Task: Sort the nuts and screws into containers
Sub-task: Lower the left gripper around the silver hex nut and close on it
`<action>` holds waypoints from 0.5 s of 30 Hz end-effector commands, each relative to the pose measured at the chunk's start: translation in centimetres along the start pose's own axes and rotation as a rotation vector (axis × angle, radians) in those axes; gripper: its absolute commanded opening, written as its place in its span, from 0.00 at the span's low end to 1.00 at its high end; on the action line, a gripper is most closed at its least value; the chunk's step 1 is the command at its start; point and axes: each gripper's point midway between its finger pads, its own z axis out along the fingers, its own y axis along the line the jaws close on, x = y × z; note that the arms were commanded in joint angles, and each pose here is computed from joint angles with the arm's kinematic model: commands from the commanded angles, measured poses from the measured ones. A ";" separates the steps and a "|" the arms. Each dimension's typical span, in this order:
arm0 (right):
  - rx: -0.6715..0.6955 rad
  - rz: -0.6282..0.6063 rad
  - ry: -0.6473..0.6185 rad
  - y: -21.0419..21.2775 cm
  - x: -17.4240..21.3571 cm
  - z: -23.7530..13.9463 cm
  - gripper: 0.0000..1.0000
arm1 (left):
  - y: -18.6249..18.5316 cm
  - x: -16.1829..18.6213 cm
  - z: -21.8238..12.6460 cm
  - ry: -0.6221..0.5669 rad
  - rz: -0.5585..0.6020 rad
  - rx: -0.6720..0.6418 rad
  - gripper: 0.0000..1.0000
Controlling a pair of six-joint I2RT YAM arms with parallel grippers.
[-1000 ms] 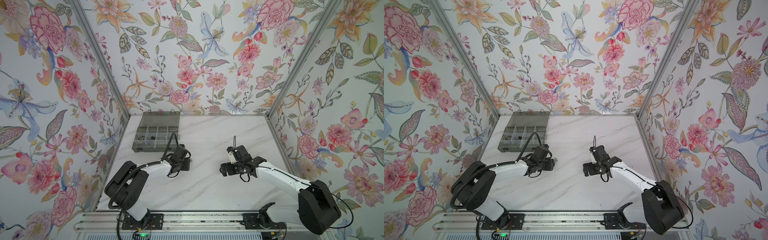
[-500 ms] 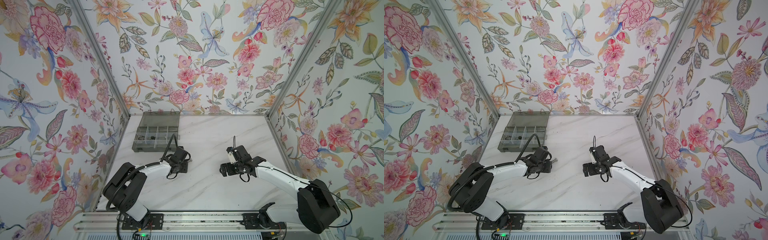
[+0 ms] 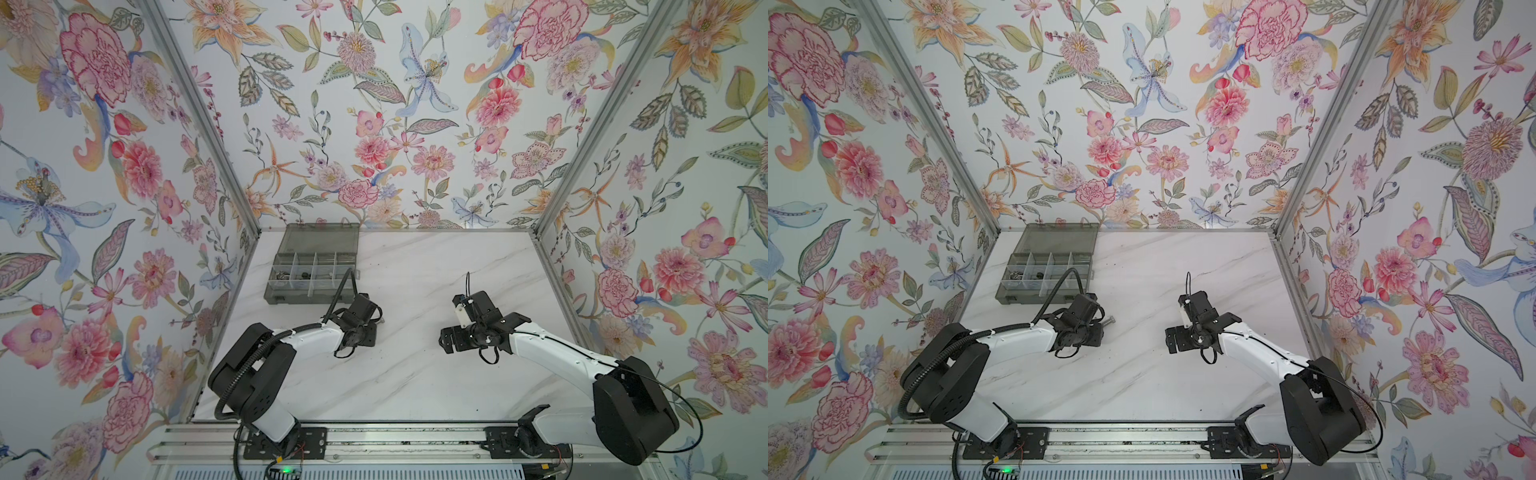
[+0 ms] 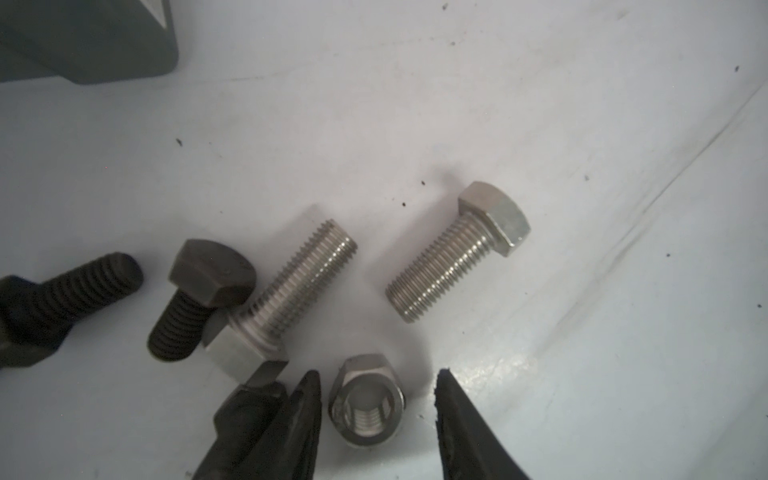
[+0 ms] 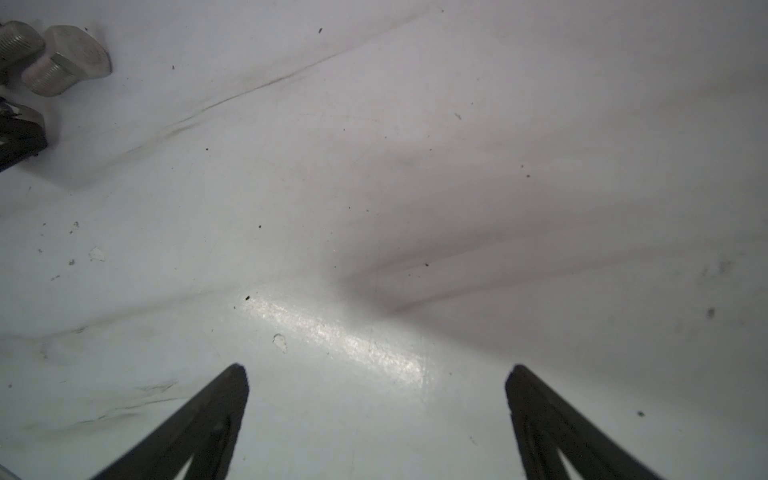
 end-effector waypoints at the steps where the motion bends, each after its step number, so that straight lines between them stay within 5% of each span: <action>1: -0.009 -0.001 -0.006 0.3 -0.6 0.0 0.99 | -0.2 0.0 0.3 0.009 0.036 -0.014 0.46; 15: -0.007 -0.002 -0.002 0.3 -0.4 0.0 0.99 | -0.4 0.7 0.3 0.030 0.059 -0.009 0.30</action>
